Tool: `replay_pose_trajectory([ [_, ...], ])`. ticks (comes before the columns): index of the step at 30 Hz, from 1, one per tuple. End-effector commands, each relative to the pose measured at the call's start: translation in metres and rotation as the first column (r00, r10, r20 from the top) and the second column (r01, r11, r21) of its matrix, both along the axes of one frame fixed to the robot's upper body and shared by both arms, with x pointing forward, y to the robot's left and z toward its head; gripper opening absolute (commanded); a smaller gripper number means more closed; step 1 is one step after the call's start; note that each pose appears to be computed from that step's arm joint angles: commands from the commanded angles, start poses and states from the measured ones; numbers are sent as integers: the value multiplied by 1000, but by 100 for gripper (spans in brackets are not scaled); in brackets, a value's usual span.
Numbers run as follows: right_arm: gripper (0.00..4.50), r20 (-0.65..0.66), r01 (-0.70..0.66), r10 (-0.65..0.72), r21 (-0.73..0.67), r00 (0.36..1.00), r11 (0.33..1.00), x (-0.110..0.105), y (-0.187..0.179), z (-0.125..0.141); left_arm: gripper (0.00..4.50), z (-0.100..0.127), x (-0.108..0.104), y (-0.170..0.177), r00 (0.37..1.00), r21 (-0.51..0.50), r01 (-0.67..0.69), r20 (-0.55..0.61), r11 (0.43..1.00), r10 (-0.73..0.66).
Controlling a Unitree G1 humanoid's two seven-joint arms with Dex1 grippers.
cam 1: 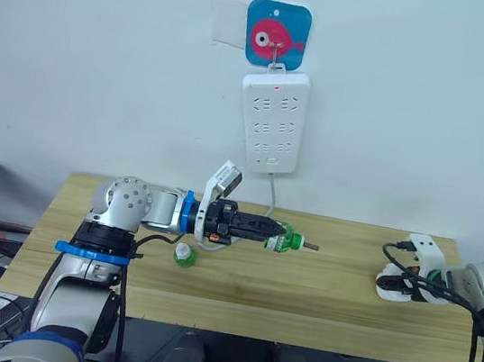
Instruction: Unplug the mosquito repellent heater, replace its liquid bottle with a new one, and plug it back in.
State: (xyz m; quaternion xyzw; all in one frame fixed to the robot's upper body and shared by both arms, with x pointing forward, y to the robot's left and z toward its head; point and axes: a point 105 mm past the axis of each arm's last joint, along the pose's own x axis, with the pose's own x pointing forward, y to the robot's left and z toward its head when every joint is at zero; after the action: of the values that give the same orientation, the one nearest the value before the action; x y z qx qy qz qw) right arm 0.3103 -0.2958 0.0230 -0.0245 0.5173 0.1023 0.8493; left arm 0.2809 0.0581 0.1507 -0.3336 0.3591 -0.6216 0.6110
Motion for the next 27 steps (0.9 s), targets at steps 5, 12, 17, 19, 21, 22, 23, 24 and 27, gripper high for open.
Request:
replay_pose_trajectory([
  [5, 309, 10, -3, 4, -46, 1000, 999, 2, -12, 1, 225, 9, -6, 2, 999, -19, 19, 34, 1000, -18],
  [12, 402, 7, 5, -4, -22, 1000, 1000, 1, -12, 1, 225, 8, -8, 0, 999, -28, 36, 29, 999, -35],
  [17, 444, 42, 37, -38, 21, 998, 999, 1, -13, 19, 225, 9, -6, 1, 999, -34, 35, 22, 999, -34],
  [19, 444, 61, 55, -57, 49, 997, 997, -4, -14, 35, 225, 9, -4, 2, 999, -37, 28, 21, 999, -27],
  [21, 444, 96, 80, -89, 87, 991, 993, -12, -15, 59, 225, 9, -1, 3, 1000, -42, 19, 20, 999, -18],
  [22, 444, 110, 89, -100, 104, 989, 991, -17, -13, 69, 225, 9, 0, 3, 1000, -45, 16, 20, 999, -15],
  [23, 444, 118, 93, -106, 112, 987, 989, -21, -11, 75, 225, 9, 0, 3, 1000, -47, 14, 20, 999, -13],
  [24, 444, 148, 85, -109, 155, 983, 984, -28, -4, 87, 225, 10, 2, 3, 1000, -60, 5, 14, 998, -4],
  [27, 444, 281, -7, -71, 268, 957, 964, -53, 22, 111, 225, 14, 5, 1, 1000, -103, -21, -7, 994, 21],
])
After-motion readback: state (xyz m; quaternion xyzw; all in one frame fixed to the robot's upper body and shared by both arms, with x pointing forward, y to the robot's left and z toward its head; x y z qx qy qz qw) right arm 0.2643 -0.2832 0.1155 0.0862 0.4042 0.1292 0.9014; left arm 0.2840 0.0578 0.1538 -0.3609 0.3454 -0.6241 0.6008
